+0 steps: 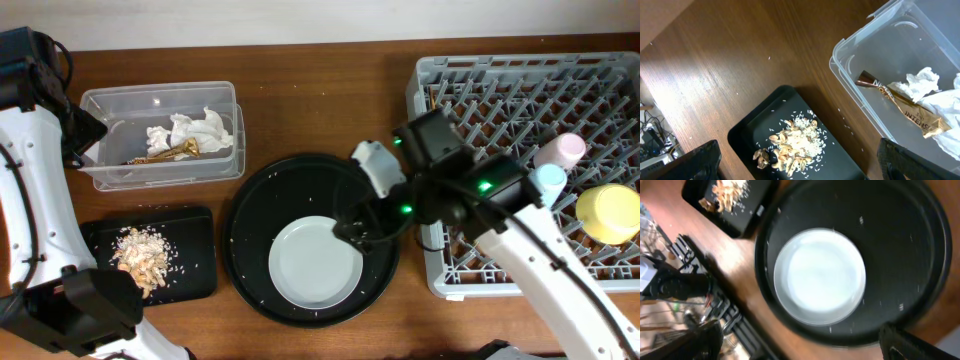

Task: Sort waste into correct bins and load items into the dishwasher rack
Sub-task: 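Reach the right gripper to the white plate and grasp its rim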

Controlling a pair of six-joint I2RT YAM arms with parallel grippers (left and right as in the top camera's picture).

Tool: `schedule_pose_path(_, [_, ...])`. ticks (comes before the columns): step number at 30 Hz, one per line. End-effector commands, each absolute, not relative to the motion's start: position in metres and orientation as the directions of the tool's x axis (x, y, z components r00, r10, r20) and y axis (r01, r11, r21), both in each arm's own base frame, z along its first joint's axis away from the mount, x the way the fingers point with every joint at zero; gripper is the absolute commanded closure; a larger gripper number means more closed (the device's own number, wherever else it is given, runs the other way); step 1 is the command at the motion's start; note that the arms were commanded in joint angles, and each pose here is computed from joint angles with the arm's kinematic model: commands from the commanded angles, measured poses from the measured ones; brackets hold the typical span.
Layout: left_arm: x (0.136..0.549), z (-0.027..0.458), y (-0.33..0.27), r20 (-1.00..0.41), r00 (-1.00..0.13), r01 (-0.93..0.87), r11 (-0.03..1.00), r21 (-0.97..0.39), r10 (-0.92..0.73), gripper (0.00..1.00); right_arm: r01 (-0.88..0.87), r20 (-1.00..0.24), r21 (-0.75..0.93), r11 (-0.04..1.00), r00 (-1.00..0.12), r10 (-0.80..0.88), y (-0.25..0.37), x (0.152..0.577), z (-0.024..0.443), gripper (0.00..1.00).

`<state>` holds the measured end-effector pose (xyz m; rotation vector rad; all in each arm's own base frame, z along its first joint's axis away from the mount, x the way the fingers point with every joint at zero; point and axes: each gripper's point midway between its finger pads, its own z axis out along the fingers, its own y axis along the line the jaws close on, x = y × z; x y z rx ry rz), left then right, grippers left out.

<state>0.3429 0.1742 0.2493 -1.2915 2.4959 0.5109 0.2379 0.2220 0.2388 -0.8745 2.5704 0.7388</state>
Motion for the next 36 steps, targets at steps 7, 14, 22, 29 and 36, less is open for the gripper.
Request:
schedule_pose_path(7, [0.342, 0.254, 0.176, -0.417, -0.550, -0.830, 0.529, 0.176, -0.724, 0.01, -0.490, -0.186, 0.220, 0.844, -0.870, -0.456, 0.237, 0.261, 0.132, 0.11])
schedule_pose_path(14, [0.342, 0.254, 0.176, -0.417, -0.550, -0.830, 0.529, 0.176, -0.724, 0.01, -0.454, -0.011, 0.197, 0.869, -0.887, -0.461, 0.237, 0.262, 0.069, 0.36])
schedule_pose_path(22, [0.342, 0.254, 0.176, -0.417, -0.550, -0.830, 0.529, 0.176, -0.724, 0.01, -0.446, 0.089, 0.101, 0.889, -0.886, -0.455, 0.222, 0.265, 0.026, 0.48])
schedule_pose_path(29, [0.342, 0.254, 0.176, -0.417, -0.550, -0.830, 0.529, 0.175, -0.724, 0.01, -0.446, 0.086, 0.096, 0.890, -0.887, -0.454, 0.224, 0.270, 0.016, 0.48])
schedule_pose_path(36, [0.342, 0.254, 0.176, -0.417, -0.550, -0.830, 0.529, 0.175, -0.724, 0.01, -0.449, 0.069, 0.067, 0.891, -0.889, -0.453, 0.222, 0.276, 0.012, 0.48])
